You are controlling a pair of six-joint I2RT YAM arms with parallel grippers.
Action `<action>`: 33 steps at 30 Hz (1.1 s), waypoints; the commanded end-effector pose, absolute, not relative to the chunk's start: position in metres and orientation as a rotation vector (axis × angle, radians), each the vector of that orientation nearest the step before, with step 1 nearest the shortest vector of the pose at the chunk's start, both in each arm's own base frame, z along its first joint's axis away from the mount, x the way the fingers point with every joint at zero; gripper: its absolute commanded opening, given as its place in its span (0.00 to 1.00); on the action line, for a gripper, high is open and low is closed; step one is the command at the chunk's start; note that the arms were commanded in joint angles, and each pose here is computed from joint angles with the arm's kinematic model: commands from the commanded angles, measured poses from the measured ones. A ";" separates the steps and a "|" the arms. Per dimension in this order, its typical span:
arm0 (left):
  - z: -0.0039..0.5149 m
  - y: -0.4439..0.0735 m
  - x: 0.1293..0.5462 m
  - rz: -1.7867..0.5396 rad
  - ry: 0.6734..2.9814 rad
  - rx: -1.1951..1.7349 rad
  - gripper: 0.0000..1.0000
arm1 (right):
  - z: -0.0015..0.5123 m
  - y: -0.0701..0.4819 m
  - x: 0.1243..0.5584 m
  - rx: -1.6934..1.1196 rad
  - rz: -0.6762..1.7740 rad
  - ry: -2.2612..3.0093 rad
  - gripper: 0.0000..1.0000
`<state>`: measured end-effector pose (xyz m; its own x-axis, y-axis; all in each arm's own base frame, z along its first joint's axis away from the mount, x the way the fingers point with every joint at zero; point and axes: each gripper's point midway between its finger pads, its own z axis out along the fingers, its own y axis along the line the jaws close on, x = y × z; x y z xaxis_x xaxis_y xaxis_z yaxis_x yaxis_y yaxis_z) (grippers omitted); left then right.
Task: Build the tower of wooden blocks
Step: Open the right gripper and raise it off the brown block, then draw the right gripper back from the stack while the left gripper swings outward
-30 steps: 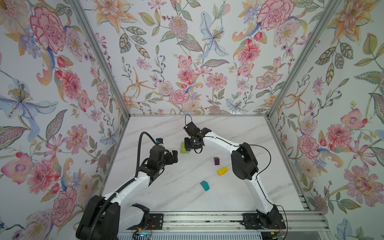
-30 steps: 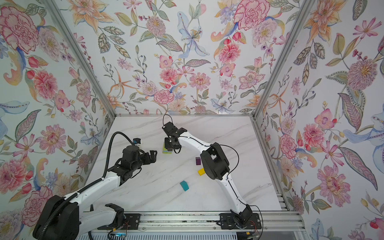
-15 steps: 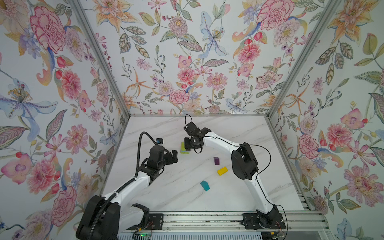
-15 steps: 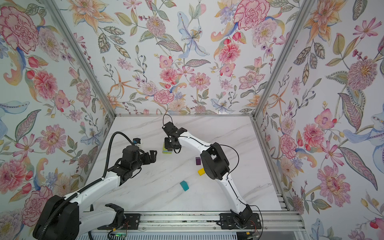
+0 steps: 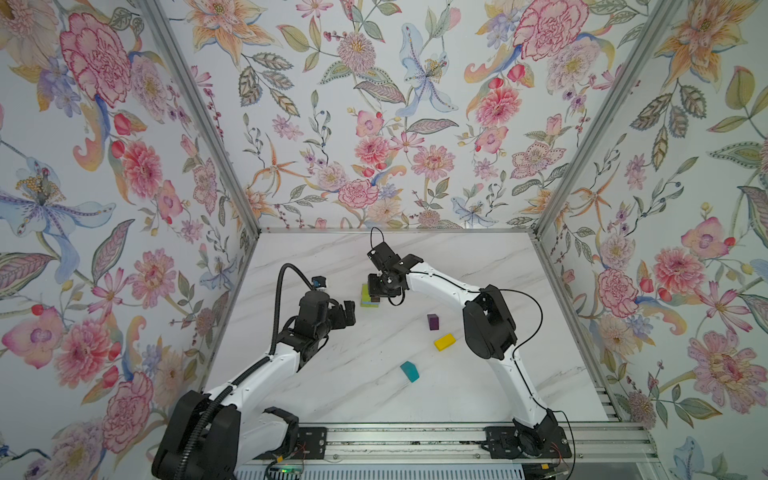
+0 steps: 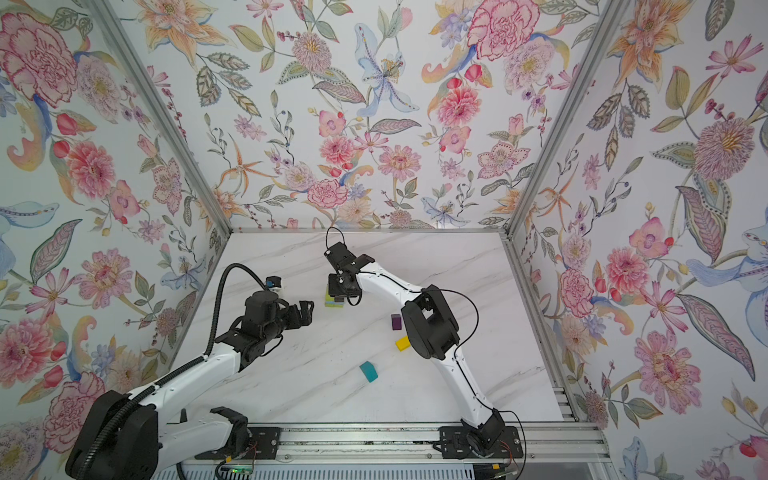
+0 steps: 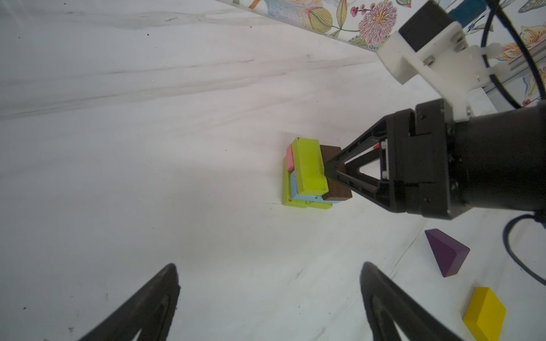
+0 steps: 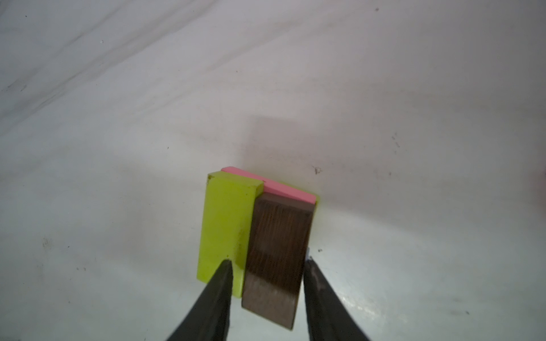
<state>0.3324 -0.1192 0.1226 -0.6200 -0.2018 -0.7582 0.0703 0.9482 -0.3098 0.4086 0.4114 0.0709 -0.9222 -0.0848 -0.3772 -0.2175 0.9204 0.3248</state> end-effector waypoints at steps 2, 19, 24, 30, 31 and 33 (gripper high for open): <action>0.121 -0.115 0.333 -0.387 2.205 -0.099 0.97 | 0.090 0.411 0.413 -0.215 0.544 2.690 0.42; 0.143 -0.122 0.323 -0.461 2.159 -0.085 0.99 | 0.138 0.362 0.395 -0.219 0.444 2.616 0.47; 0.152 -0.136 0.315 -0.496 2.139 -0.035 0.99 | 0.142 0.339 0.374 -0.206 0.448 2.601 0.59; 0.163 -0.176 0.303 -0.518 2.135 0.093 0.99 | 0.141 0.306 0.344 -0.186 0.427 2.590 0.86; 0.165 -0.183 0.302 -0.516 2.132 0.107 0.99 | 0.142 0.300 0.338 -0.186 0.423 2.588 0.88; 0.169 -0.192 0.300 -0.524 2.126 0.119 0.99 | 0.143 0.290 0.329 -0.180 0.415 2.581 0.91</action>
